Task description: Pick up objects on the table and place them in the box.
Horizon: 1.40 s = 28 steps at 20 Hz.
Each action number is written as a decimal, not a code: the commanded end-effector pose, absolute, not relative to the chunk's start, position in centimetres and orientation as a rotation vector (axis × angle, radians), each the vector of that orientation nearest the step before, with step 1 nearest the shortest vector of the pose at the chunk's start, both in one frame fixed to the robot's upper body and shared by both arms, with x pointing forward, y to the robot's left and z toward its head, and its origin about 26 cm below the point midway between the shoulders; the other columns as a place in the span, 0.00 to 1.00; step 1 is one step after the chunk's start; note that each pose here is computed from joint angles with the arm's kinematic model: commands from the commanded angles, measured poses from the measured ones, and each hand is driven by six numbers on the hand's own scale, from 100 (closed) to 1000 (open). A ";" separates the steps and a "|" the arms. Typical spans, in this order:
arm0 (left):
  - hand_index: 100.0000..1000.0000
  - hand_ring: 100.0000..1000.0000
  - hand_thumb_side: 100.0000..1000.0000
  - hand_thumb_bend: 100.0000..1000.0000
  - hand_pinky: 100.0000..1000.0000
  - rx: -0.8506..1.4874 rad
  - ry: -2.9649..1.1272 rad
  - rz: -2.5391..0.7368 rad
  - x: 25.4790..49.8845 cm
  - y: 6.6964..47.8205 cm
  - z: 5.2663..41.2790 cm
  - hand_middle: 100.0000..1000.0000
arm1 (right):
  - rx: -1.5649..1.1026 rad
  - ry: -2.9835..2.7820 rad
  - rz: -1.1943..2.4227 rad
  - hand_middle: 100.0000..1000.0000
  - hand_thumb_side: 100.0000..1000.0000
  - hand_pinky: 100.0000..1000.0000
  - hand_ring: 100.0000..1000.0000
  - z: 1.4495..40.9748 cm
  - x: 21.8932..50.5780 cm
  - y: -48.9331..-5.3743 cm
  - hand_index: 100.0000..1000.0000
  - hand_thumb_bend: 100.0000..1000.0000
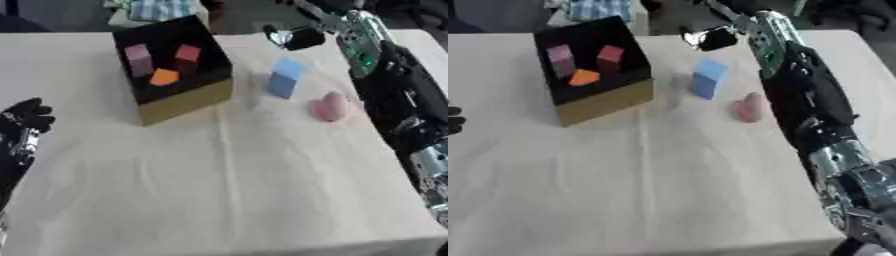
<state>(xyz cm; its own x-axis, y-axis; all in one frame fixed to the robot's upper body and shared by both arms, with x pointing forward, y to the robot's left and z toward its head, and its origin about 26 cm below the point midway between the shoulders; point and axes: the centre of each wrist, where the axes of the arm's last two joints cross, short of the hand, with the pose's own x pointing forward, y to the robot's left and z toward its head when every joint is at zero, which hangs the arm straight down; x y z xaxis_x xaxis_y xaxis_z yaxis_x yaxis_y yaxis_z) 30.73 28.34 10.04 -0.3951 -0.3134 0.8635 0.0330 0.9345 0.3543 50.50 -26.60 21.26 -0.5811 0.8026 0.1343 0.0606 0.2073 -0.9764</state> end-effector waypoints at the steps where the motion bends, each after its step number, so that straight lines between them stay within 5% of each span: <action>1: 0.84 0.73 0.62 0.00 0.79 0.228 -1.966 -0.391 30.8 28.8 10.8 0.69 | -0.854 -1.779 1.355 0.84 0.46 0.76 0.81 21.9 50.5 -28.6 0.97 0.02; 4: 0.84 0.73 0.62 0.00 0.79 0.229 -1.966 -0.389 30.8 28.8 10.8 0.69 | -0.852 -1.736 1.316 0.85 0.49 0.77 0.81 20.9 50.6 -29.2 0.97 0.04; 10: 0.84 0.73 0.62 0.00 0.79 0.225 -1.965 -0.391 30.8 28.7 10.8 0.69 | -0.868 -1.613 1.395 0.91 0.50 0.78 0.85 19.3 50.7 -29.4 0.99 0.25; 28: 0.84 0.73 0.62 0.00 0.79 0.225 -1.964 -0.387 30.7 28.7 10.8 0.69 | -0.897 -1.441 1.499 0.90 0.57 0.79 0.86 16.5 50.6 -30.3 0.99 0.23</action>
<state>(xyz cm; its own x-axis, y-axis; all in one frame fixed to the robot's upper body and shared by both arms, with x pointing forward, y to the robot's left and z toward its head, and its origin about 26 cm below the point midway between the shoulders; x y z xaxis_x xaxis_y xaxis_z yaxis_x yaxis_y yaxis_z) 30.72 28.35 10.04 -0.3957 -0.3135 0.8632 0.0319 0.9347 0.3541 50.46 -29.32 15.18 -0.3993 0.9127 0.0869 -0.1238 0.0403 -0.9915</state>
